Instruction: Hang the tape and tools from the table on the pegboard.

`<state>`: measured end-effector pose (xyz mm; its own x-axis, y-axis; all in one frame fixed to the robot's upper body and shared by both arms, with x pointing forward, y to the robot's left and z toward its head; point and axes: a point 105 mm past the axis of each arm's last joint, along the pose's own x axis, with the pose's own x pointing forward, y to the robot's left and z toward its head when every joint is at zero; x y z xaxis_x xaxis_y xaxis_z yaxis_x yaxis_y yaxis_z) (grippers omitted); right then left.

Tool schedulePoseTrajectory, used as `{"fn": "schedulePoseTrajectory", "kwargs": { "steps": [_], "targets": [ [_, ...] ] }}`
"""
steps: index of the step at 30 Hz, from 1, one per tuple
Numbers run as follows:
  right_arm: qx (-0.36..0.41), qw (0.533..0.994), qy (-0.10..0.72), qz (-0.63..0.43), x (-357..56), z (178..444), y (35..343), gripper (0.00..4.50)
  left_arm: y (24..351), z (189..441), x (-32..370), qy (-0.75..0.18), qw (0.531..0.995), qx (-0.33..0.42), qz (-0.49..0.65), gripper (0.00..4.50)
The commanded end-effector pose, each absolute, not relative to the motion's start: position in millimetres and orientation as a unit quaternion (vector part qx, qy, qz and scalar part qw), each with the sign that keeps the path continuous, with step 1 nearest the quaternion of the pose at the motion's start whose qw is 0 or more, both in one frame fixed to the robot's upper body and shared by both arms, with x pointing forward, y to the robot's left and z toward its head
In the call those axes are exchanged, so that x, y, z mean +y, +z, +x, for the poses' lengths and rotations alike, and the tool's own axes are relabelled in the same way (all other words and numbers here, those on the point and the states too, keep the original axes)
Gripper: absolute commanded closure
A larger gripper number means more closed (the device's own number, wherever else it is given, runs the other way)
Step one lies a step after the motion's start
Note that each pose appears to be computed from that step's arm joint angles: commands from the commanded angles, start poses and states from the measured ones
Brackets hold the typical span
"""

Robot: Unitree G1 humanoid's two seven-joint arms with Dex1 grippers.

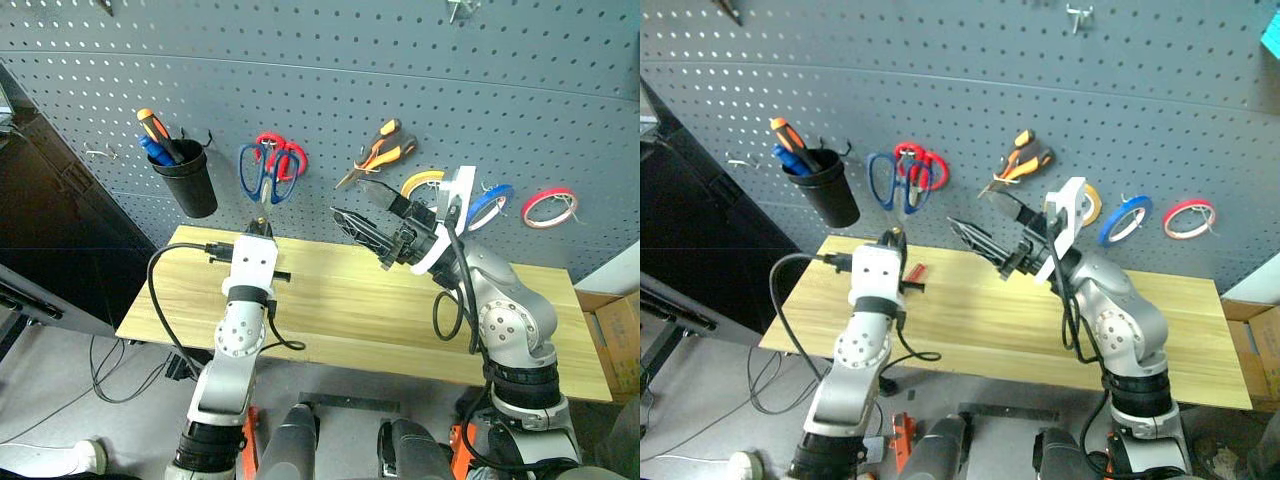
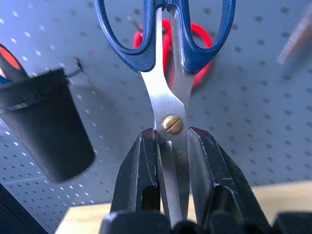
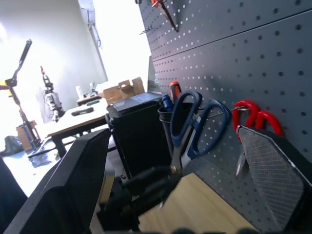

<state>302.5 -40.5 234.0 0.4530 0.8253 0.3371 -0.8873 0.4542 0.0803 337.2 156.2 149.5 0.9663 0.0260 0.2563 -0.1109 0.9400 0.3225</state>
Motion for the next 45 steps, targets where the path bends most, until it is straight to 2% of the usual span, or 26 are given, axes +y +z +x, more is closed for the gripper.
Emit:
{"fn": "schedulePoseTrajectory", "kwargs": {
  "steps": [1,14,29,35,40,45],
  "targets": [
    [-0.159,0.843,0.501,0.115,-41.4,300.9,247.1,0.0,161.8,343.4,162.0,0.038,0.977,-0.144,0.151,4.02],
    [-0.163,0.859,0.471,0.114,-42.8,300.7,246.8,0.0,148.6,376.0,147.9,-0.029,0.992,-0.094,0.082,4.02],
    [-0.16,0.866,0.463,0.103,-44.6,303.9,244.9,0.0,146.6,405.1,152.8,-0.044,0.996,-0.06,0.043,4.02],
    [-0.156,0.865,0.465,0.103,-43.3,301.2,242.7,0.0,147.9,406.0,155.0,-0.048,0.996,-0.064,0.046,1.91],
    [-0.149,0.865,0.468,0.103,-41.8,296.6,237.7,0.0,136.2,398.4,164.6,-0.04,0.997,-0.045,0.051,0.11],
    [-0.132,0.86,0.485,0.093,-36.3,288.2,225.0,0.0,113.5,383.1,180.3,-0.029,0.997,0.001,0.067,0.02]
  ]
}}
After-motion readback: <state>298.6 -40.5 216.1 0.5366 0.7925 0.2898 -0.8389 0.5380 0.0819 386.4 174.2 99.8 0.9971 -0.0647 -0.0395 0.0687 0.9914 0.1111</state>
